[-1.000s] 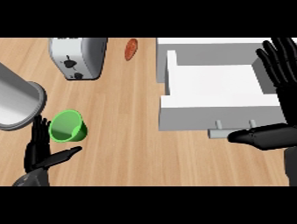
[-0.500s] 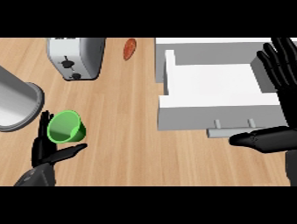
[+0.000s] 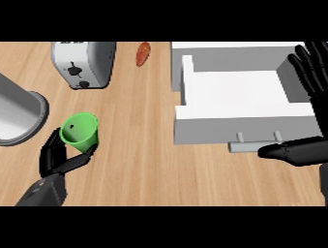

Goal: Pick up the cup, place it into the drawer and close the drawer

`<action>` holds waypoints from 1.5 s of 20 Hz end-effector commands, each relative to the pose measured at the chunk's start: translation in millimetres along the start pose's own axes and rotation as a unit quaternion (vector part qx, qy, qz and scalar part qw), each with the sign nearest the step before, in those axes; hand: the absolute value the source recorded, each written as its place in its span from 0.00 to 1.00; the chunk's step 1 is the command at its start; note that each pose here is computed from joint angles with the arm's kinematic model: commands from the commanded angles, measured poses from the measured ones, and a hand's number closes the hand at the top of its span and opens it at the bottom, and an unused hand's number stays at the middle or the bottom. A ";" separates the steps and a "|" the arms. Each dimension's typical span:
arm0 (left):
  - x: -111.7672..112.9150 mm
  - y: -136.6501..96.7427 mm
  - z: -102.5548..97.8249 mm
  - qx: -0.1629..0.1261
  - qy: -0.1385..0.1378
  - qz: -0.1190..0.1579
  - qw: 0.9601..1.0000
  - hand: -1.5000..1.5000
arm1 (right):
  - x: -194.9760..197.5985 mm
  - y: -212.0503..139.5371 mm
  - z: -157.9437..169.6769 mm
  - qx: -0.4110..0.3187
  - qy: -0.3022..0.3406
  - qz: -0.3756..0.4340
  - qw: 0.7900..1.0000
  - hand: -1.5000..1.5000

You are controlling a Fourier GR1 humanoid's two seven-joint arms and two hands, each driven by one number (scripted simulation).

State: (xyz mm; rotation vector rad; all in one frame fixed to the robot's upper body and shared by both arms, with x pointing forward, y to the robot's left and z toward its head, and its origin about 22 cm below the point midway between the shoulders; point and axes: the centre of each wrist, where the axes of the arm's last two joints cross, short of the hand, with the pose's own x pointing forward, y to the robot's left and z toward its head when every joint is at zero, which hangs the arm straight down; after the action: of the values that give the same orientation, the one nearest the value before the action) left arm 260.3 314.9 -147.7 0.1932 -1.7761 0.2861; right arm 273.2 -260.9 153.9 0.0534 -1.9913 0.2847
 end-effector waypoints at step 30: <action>181.6 -242.6 -145.7 -0.252 -0.183 0.085 0.946 1.00 | -14.4 -6.8 3.0 -0.015 0.010 0.011 1.000 0.00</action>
State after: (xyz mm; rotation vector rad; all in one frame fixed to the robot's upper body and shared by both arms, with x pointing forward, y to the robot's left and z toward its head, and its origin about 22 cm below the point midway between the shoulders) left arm 412.0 170.0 30.0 -0.2719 -2.1604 -0.0459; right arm 275.2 -278.4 144.5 -0.0014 -1.9719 0.2633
